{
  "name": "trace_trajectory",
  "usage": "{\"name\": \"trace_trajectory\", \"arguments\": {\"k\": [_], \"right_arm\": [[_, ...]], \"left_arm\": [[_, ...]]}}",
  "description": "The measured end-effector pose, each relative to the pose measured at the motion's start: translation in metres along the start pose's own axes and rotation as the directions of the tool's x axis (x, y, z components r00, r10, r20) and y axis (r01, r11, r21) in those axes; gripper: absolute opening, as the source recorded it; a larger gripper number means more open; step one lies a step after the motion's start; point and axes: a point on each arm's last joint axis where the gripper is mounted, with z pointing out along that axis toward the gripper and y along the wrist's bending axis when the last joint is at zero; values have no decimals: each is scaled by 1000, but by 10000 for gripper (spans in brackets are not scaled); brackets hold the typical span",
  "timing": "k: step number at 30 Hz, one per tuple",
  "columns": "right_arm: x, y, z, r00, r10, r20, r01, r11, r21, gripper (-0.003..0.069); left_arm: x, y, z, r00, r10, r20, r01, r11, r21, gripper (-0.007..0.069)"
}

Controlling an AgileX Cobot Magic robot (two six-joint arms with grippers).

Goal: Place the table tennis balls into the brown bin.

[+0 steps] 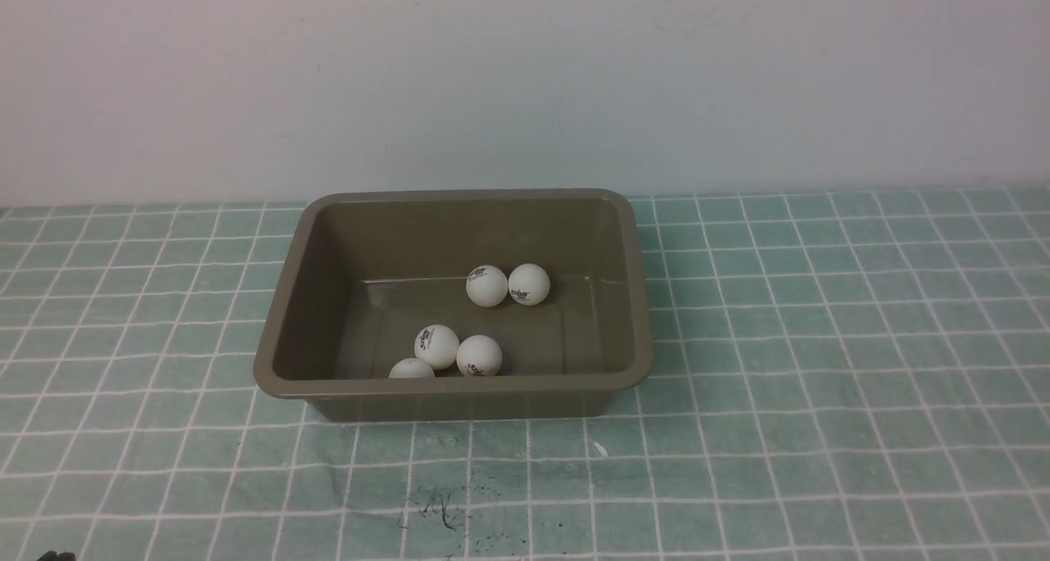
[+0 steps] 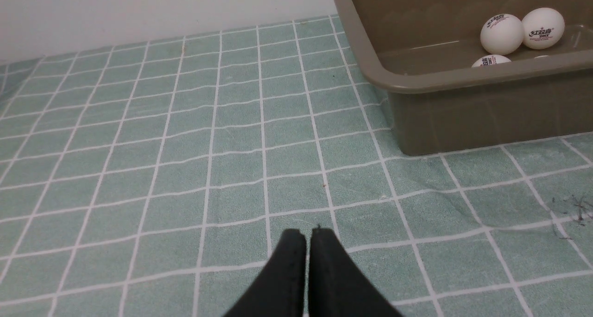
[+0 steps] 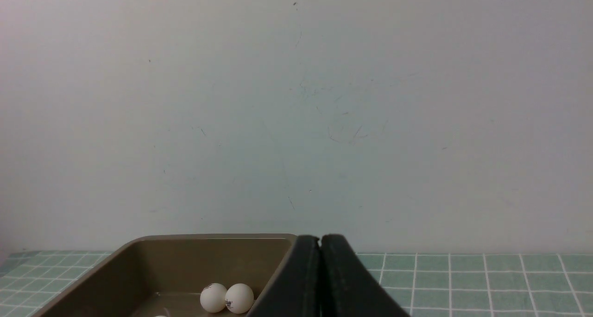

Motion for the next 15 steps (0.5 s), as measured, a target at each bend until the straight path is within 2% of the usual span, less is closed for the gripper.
{"name": "trace_trajectory", "arguments": {"k": [10,15], "right_arm": [[0,0,0,1000,-11,0,11,1000,2,-10],[11,-6,4,985,-168,-30,169,984,47,-10]], "left_arm": [[0,0,0,1000,0,0,0,1000,0,-5],[0,0,0,1000,1,-1,-1,1000,0,-5]]}}
